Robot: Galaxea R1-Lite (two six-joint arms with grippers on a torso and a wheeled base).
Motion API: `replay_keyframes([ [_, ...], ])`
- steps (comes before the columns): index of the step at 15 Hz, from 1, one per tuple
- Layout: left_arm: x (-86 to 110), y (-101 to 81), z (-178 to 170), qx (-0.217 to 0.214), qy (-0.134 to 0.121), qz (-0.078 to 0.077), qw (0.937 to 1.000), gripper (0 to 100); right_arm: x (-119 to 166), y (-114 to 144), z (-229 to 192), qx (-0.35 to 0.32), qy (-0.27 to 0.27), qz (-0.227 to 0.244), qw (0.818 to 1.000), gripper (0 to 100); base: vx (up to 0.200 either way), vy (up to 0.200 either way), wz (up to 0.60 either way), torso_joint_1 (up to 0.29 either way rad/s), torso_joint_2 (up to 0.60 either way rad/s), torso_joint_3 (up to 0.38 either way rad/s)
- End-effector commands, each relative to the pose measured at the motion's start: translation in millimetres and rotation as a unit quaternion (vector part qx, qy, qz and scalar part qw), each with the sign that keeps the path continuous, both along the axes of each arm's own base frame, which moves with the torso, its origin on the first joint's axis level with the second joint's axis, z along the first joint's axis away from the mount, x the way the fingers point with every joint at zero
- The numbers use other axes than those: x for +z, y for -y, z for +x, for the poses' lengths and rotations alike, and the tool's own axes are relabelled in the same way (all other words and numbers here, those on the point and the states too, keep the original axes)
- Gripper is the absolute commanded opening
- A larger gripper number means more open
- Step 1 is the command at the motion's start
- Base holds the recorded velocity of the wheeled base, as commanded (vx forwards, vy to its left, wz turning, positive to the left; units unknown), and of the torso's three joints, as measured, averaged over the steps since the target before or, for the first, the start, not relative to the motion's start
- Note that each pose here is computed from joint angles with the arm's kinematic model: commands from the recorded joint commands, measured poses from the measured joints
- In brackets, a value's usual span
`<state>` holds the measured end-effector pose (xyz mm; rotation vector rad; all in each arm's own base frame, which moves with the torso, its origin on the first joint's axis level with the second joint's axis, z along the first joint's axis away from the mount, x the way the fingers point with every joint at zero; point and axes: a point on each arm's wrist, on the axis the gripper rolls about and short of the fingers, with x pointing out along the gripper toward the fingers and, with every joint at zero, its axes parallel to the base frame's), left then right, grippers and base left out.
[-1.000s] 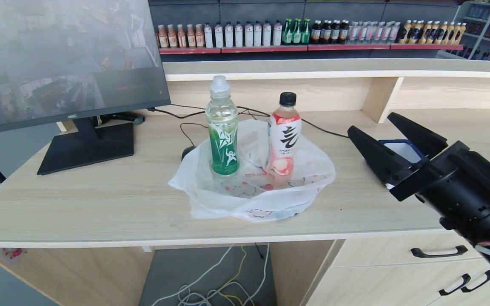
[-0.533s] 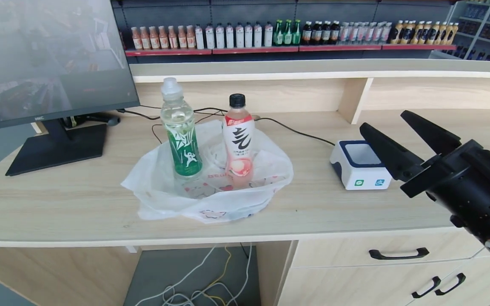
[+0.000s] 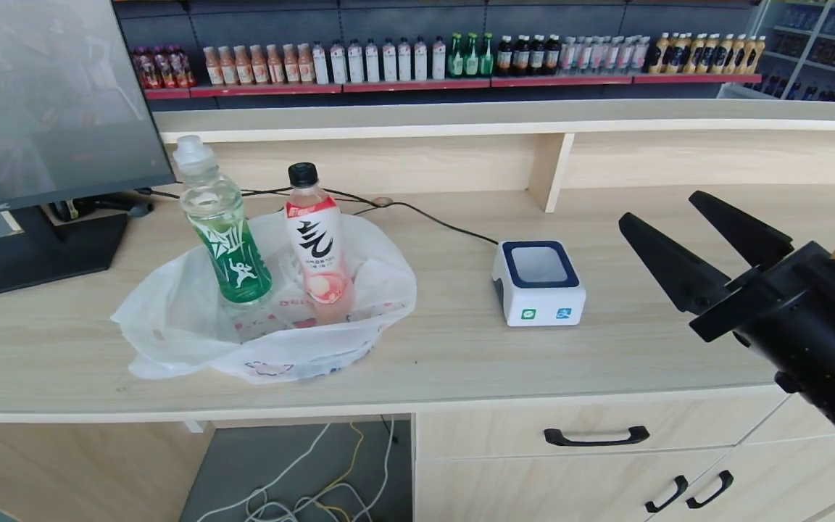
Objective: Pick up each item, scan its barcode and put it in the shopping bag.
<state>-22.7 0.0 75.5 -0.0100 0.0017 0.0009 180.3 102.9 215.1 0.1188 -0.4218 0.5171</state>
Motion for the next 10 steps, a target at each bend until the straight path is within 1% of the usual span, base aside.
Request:
replay_keyframes([
  [1, 0.0, 0.0, 0.1, 0.0, -0.001, 0.0, 1.0, 100, -0.6, -0.3, 0.9, 0.0, -0.001, -0.001, 1.0, 100, 0.0, -0.2, 0.0, -0.002, 0.0, 0.002],
  [10, 0.0, 0.0, 0.1, 0.0, -0.001, 0.0, 1.0, 100, -3.7, -2.2, 5.6, -0.002, -0.007, -0.005, 1.0, 100, 0.0, -0.2, 0.0, 0.002, 0.0, 0.002],
])
